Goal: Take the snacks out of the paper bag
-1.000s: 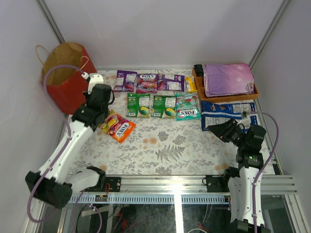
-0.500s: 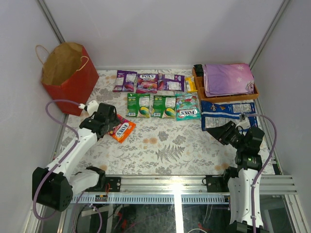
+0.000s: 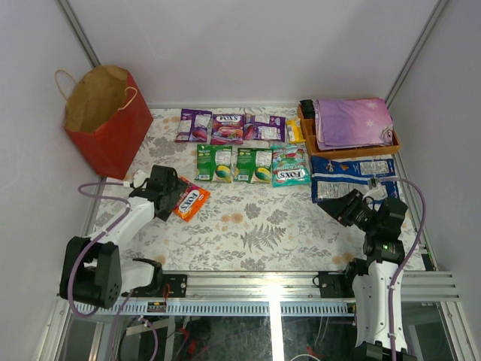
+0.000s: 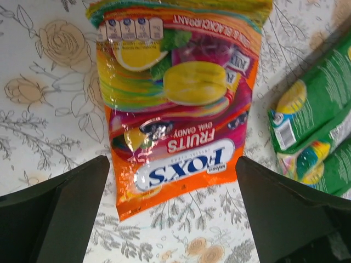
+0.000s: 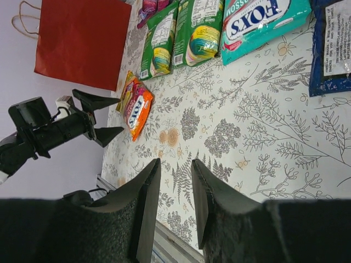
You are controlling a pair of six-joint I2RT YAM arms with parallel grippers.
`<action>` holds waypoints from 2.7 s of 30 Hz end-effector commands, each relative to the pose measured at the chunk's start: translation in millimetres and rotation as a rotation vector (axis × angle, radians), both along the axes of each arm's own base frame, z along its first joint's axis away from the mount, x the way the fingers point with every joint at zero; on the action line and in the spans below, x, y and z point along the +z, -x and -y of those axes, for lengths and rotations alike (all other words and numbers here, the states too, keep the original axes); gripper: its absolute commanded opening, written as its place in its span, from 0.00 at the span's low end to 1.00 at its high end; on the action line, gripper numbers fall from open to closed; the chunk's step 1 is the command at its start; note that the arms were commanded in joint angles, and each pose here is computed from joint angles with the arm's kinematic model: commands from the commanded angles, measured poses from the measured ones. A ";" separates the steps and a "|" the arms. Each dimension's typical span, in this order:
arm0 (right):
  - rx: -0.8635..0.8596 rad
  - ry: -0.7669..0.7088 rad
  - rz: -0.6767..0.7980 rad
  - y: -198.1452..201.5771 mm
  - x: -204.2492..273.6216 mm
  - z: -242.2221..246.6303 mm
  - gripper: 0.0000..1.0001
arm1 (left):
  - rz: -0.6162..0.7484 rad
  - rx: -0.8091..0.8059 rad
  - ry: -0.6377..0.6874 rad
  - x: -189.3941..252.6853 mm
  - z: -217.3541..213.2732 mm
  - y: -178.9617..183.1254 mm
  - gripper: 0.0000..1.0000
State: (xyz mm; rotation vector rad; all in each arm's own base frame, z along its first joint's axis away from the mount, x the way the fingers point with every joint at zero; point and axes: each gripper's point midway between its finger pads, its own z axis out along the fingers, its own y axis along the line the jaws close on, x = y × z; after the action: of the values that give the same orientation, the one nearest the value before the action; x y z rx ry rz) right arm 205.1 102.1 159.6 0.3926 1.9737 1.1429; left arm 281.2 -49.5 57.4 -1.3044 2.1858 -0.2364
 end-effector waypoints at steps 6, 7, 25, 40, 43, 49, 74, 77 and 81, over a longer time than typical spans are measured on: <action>0.051 0.024 0.007 3.7 -4.2 -4.1 0.37 | -0.106 0.022 -0.049 -38.1 -22.9 -38.9 1.00; 0.050 0.024 0.006 3.8 -4.3 -4.0 0.37 | -0.137 0.019 -0.072 -42.6 -28.4 -41.4 1.00; 0.057 0.028 -0.012 1.8 -16.2 -3.4 0.37 | -0.273 -0.135 -0.449 -43.0 -102.2 -157.0 1.00; 0.039 0.064 -0.003 -0.9 -18.3 0.3 0.36 | -0.127 -0.344 -0.846 75.3 -134.8 -188.5 1.00; 0.016 0.133 0.014 -4.0 -14.3 6.9 0.36 | -0.016 -0.301 -0.637 94.6 -103.8 -178.8 1.00; 0.033 0.124 0.012 -2.1 -13.5 3.2 0.36 | 0.010 -0.012 -0.307 63.1 -69.8 -128.9 1.00; 0.055 0.120 -0.016 3.2 -29.8 0.1 0.36 | 0.050 0.342 -0.087 -60.0 -20.1 -69.0 0.85; 0.057 0.121 -0.018 3.8 -30.0 0.0 0.36 | 0.096 0.383 -0.064 -57.5 -24.0 -72.0 0.81; 0.059 0.122 -0.017 4.1 -30.4 -0.1 0.36 | 0.118 0.422 -0.014 -57.1 -28.1 -77.6 0.77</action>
State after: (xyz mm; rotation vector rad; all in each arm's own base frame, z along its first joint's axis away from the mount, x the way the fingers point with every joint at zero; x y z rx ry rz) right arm 200.9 100.0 124.9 0.3357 2.0827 1.0523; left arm 375.0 -31.9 29.4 -1.5521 1.7699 -0.1607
